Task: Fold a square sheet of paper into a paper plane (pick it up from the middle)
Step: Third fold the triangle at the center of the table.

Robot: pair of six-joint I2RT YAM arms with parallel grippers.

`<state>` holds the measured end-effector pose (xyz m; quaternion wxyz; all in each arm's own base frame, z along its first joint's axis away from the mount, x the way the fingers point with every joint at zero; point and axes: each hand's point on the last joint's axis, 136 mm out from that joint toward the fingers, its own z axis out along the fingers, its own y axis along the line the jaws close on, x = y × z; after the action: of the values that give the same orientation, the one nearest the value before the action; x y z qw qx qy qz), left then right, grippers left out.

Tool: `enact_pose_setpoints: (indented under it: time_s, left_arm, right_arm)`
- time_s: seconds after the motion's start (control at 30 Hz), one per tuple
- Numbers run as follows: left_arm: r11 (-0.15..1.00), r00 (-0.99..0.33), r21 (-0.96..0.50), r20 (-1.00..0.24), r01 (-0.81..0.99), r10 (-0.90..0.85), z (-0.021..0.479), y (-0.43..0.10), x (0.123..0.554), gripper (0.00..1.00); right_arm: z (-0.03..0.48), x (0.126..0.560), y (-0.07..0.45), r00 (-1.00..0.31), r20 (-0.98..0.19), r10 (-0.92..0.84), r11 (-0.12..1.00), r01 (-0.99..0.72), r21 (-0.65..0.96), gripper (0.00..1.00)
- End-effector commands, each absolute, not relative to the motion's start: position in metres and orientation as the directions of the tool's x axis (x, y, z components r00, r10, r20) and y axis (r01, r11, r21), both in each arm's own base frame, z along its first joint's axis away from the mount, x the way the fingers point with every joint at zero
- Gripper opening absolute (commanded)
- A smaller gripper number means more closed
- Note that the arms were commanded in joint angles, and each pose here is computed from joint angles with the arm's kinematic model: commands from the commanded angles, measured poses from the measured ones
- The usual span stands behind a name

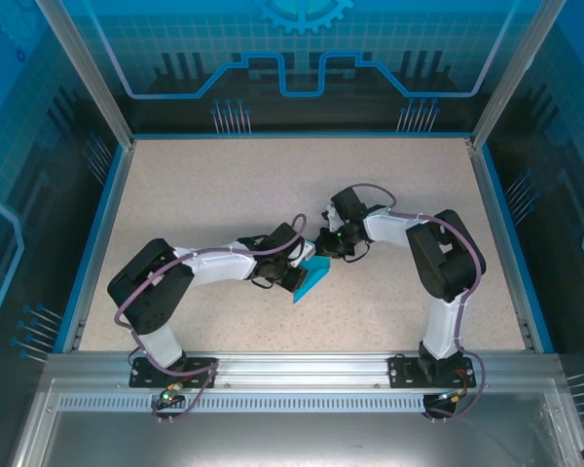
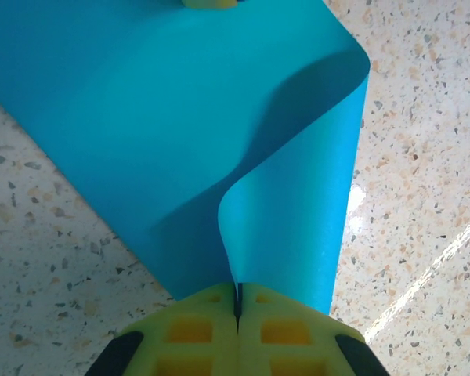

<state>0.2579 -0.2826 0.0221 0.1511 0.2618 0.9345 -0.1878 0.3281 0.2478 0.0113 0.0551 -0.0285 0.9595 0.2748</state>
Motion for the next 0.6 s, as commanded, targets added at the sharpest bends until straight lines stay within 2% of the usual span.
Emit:
enact_pose_setpoints:
  time_s: [0.0, 0.57]
  left_arm:
    - [0.802, -0.823, -0.270, -0.385, 0.533, 0.417, 0.022, -0.281, 0.262, 0.00]
    - [0.821, -0.830, -0.235, -0.364, 0.520, 0.422, 0.012, -0.273, 0.262, 0.00]
  right_arm:
    - [-0.013, 0.308, 0.232, -0.999, -0.035, -0.022, 0.888, -0.036, 0.458, 0.13]
    - [-0.013, 0.307, 0.231, -0.999, -0.032, -0.019, 0.889, -0.031, 0.457, 0.13]
